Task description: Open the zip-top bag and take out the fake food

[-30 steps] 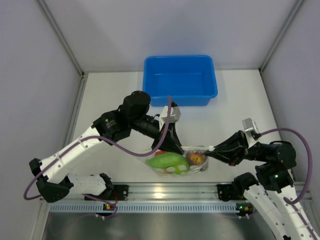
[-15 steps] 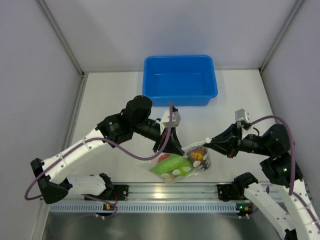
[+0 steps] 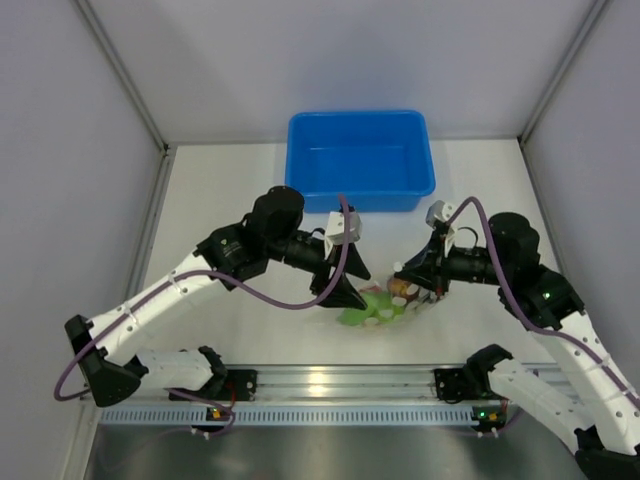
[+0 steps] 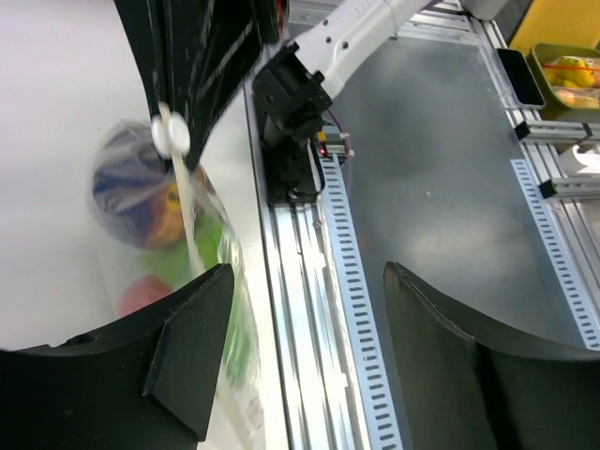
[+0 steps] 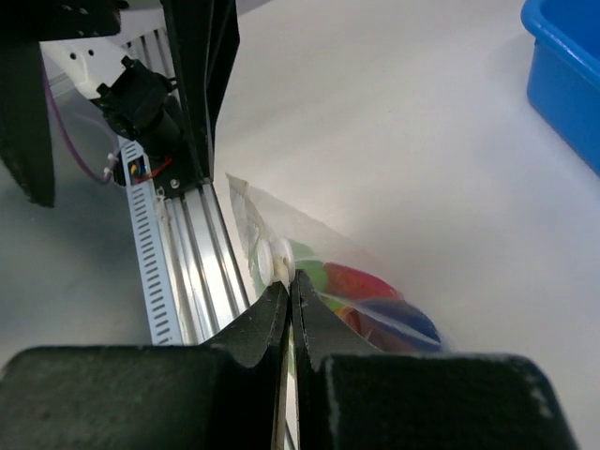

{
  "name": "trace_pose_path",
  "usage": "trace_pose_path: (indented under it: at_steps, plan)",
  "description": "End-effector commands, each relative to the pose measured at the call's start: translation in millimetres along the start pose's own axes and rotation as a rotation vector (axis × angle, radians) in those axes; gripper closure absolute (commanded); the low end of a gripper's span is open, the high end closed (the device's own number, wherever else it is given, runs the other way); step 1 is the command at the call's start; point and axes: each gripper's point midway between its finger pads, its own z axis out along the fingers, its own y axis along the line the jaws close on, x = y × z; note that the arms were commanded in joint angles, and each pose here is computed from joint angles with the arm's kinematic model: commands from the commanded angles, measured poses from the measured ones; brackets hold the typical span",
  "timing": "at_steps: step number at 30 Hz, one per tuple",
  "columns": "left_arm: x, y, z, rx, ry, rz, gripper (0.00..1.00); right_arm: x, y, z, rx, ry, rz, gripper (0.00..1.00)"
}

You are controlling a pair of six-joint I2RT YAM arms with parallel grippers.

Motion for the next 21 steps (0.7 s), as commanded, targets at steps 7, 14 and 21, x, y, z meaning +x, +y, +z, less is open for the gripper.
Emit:
trace_pose_path:
  at_steps: [7,14,21]
  plan:
    - [-66.9,37.1,24.9,-0.052,-0.128,0.079,0.32,-11.8,-0.8,9.8,-0.011,-0.018,-0.081,1.0]
    - [-71.5,46.1,36.0,-0.043,-0.135,0.087,0.48,-9.6,3.6,12.3,-0.032,-0.012,-0.09,1.0]
    - [-66.5,53.3,41.8,-0.046,-0.123,0.07,0.63,-11.1,6.3,11.8,-0.039,-0.027,-0.102,1.0]
